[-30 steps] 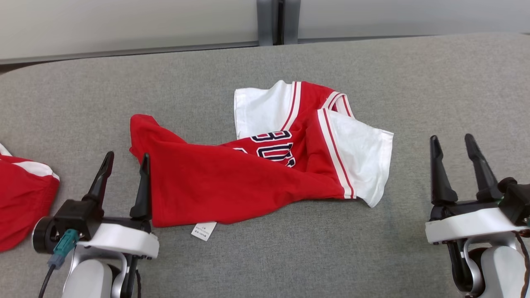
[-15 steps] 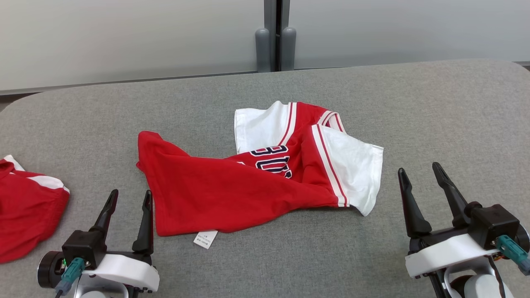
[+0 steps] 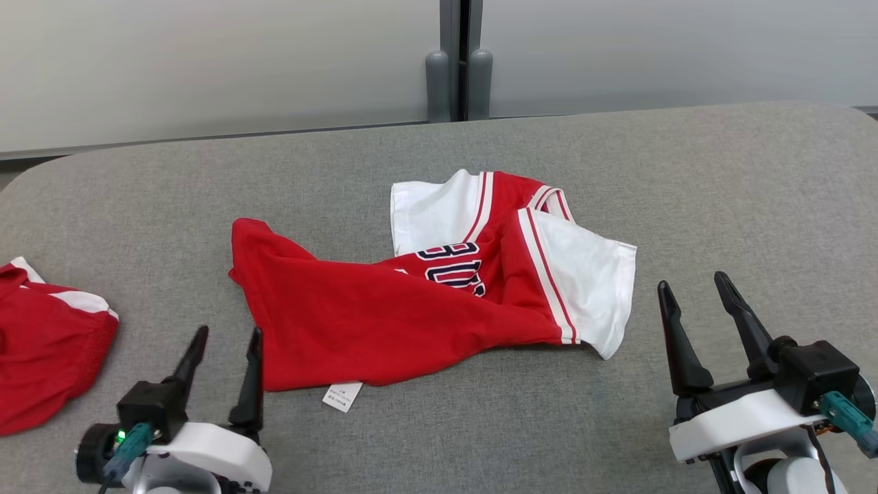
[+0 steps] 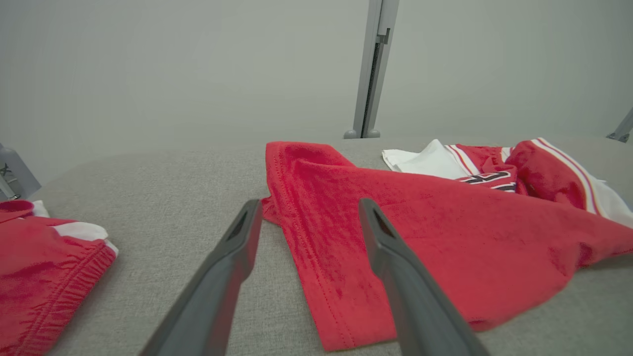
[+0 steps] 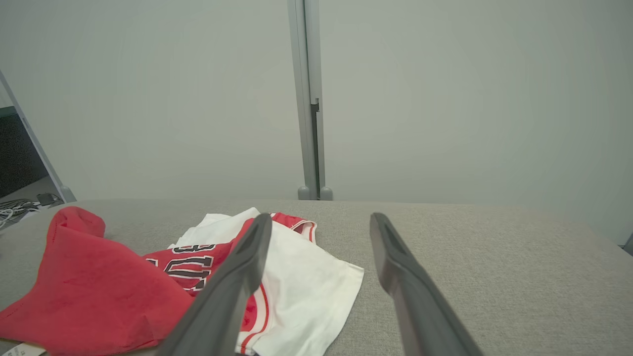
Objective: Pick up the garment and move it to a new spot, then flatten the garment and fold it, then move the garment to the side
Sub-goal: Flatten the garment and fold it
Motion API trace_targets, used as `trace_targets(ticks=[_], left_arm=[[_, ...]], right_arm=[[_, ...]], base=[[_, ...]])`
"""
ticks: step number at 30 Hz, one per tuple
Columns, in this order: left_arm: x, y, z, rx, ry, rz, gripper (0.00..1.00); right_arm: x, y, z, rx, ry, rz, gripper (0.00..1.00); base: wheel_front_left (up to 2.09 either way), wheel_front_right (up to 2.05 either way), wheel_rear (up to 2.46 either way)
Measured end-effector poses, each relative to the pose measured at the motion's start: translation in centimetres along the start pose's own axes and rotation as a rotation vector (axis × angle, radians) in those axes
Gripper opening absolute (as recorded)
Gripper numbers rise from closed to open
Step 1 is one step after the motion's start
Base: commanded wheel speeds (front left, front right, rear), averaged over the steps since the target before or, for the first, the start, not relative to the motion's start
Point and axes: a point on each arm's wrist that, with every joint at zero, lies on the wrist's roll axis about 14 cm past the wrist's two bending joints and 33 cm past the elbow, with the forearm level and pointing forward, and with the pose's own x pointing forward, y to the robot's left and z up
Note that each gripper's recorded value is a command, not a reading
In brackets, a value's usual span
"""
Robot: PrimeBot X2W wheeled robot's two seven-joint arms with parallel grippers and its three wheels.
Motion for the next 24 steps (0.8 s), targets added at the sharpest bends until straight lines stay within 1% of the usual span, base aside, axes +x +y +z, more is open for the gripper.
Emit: trace_targets(ticks=[5,7,10,14,15,16,17,18,19,24], left_arm=[[-0.9,-0.9,-6.0,-0.057,0.255,-0.021,1.0],[-1.4,-1.2,-7.8,-0.083,0.324,-0.022,1.0],[-1.5,-1.5,-9.0,-0.115,0.362,-0.023,1.0],[-0.9,-1.8,-8.8,-0.127,0.346,-0.032,1.0],[-0.6,-1.9,-8.8,-0.129,0.34,-0.036,0.97],[-0.6,-2.0,-8.8,-0.127,0.339,-0.043,0.76],[-0.6,-2.0,-8.8,-0.127,0.339,-0.043,0.41],[-0.6,-2.1,-8.9,-0.124,0.339,-0.049,0.15],[-0.5,-2.1,-8.8,-0.119,0.333,-0.054,0.0],[-0.2,-2.0,-8.7,-0.109,0.314,-0.067,0.0]], right_arm=[[0.3,0.3,-0.7,0.018,0.02,0.006,1.0],[0.3,0.2,-1.2,0.024,0.032,0.002,1.0],[0.3,0.0,-1.7,0.035,0.045,-0.006,1.0],[0.5,-0.1,-2.0,0.042,0.054,-0.01,1.0],[0.5,-0.2,-2.3,0.043,0.061,-0.014,1.0],[0.5,-0.2,-2.3,0.044,0.062,-0.015,1.0],[0.5,-0.2,-2.3,0.044,0.062,-0.015,1.0],[0.6,-0.3,-2.3,0.044,0.063,-0.016,1.0],[0.6,-0.3,-2.3,0.043,0.062,-0.017,1.0],[0.6,-1.1,-2.8,0.042,0.078,-0.04,1.0]], base=[[0.0,0.0,0.0],[0.0,0.0,0.0],[0.0,0.0,0.0],[0.0,0.0,0.0],[0.0,0.0,0.0],[0.0,0.0,0.0],[0.0,0.0,0.0],[0.0,0.0,0.0],[0.0,0.0,0.0],[0.0,0.0,0.0]])
